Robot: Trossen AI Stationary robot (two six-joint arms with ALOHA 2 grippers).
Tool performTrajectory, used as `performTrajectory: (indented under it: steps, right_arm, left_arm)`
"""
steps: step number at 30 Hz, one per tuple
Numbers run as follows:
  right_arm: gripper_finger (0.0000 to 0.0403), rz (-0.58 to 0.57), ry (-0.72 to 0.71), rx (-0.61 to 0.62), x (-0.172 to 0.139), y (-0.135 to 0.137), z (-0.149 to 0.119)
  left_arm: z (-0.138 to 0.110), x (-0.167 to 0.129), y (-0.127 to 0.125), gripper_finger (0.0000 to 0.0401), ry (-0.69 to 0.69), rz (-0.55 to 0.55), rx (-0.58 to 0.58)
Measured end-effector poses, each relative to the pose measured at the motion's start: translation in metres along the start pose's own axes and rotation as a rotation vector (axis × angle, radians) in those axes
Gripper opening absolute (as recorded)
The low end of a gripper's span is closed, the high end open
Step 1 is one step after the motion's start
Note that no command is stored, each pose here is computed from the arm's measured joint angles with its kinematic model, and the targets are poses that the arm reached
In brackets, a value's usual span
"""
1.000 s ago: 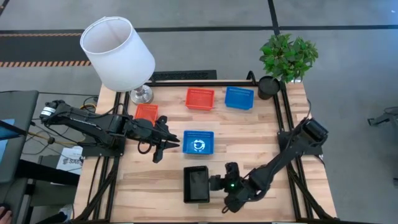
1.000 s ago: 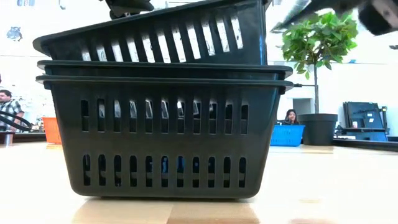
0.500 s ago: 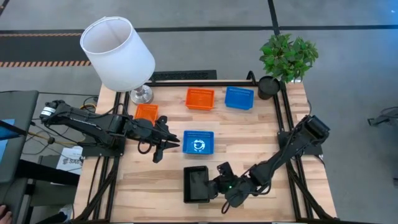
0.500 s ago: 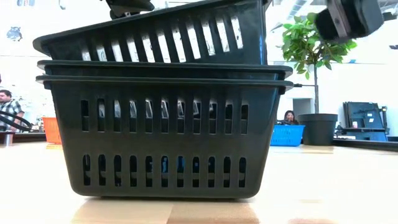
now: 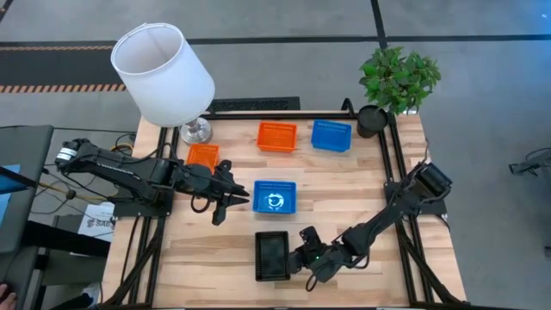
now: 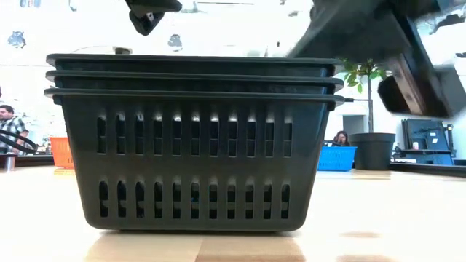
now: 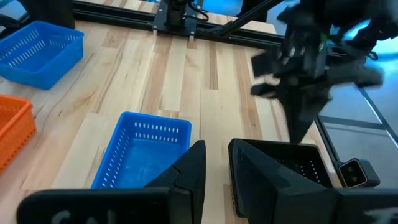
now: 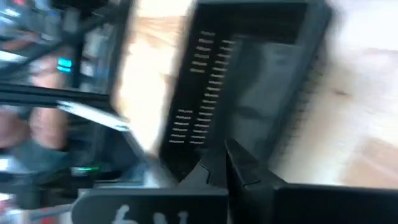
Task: Stack baskets by color
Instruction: Stack the bottom orange bin on the stacked orange bins
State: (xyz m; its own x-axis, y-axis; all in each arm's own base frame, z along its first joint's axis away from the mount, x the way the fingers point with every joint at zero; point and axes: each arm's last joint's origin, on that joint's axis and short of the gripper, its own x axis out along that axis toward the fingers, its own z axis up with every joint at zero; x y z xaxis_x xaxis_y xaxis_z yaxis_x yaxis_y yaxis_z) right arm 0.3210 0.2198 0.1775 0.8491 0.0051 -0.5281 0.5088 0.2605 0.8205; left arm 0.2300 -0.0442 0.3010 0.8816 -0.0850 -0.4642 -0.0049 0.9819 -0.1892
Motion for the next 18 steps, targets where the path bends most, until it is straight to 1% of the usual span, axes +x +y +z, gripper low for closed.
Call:
performTrajectory:
  steps: [2, 5, 9, 13, 18]
  right_arm:
    - [0.0002, -0.027, 0.002, -0.030, 0.004, -0.008, -0.002]
    - [0.0002, 0.056, 0.003, -0.036, 0.003, 0.005, 0.000]
    - [0.0002, 0.087, -0.008, -0.117, -0.005, 0.014, 0.008]
    - [0.0002, 0.136, -0.037, -0.194, -0.023, 0.033, 0.024]
    - [0.0002, 0.124, -0.078, -0.316, -0.052, 0.050, 0.054]
  left_arm:
    - [0.000, 0.000, 0.000, 0.0070, -0.004, -0.001, -0.003]
    - [0.000, 0.000, 0.000, 0.0070, -0.003, -0.001, -0.007]
    - [0.000, 0.000, 0.000, 0.0070, -0.002, 0.005, -0.018]
    - [-0.003, 0.000, 0.007, 0.0070, 0.025, 0.080, -0.088]
    - [-0.011, 0.002, 0.026, 0.0070, 0.125, 0.190, -0.195]
